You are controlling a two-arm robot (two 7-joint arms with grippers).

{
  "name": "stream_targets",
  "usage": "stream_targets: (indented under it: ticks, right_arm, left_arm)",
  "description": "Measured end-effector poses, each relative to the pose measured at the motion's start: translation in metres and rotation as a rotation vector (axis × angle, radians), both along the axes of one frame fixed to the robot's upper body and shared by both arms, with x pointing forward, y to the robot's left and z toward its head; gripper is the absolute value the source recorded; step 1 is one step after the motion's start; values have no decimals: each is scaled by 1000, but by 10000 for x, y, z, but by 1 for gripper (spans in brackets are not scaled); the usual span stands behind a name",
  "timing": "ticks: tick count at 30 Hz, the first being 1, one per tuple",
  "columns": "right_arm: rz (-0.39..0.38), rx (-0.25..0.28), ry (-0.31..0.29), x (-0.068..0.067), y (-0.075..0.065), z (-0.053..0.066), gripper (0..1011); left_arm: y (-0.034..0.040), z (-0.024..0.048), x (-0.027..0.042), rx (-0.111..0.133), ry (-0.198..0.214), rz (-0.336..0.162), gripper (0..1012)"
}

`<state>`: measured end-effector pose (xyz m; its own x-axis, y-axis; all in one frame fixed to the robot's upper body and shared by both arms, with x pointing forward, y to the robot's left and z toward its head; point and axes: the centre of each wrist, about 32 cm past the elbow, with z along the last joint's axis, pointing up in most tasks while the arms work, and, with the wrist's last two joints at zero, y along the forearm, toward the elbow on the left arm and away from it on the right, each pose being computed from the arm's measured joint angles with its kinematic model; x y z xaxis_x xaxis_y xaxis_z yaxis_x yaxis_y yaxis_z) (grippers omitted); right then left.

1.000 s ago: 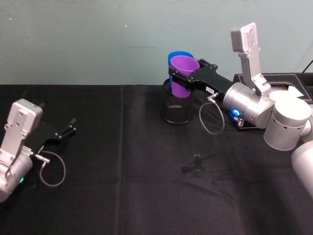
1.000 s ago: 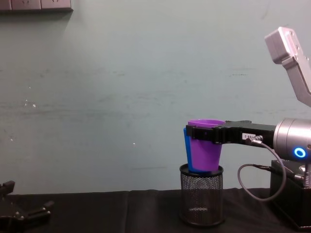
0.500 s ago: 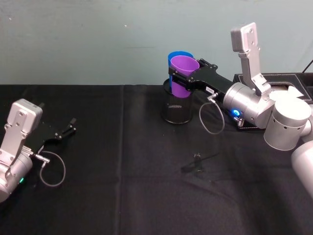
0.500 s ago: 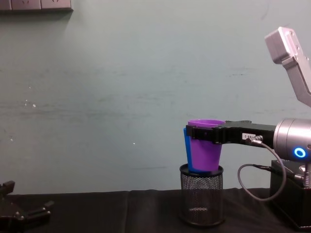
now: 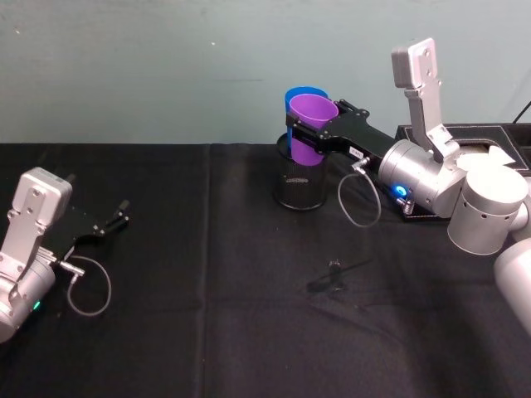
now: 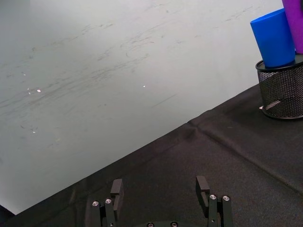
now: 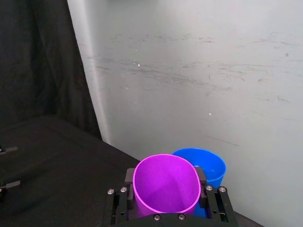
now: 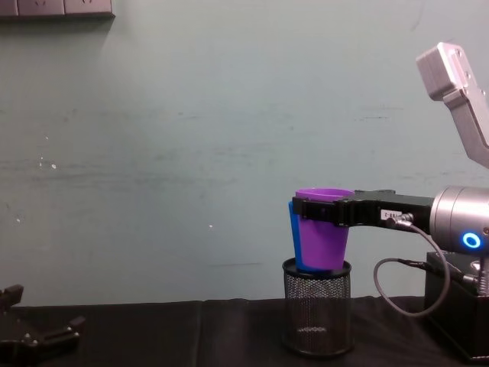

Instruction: Pick up one cup with a gripper and tap it against the other cup.

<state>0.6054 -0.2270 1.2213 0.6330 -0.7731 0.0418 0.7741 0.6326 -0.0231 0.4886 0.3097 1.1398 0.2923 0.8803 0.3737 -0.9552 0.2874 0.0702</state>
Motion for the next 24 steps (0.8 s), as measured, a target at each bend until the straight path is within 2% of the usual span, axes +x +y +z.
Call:
stream_targets:
  ticks: [24]
  right_arm:
    - [0, 0, 0, 0, 0, 0, 734]
  left_arm:
    - [0, 0, 0, 0, 0, 0, 1000]
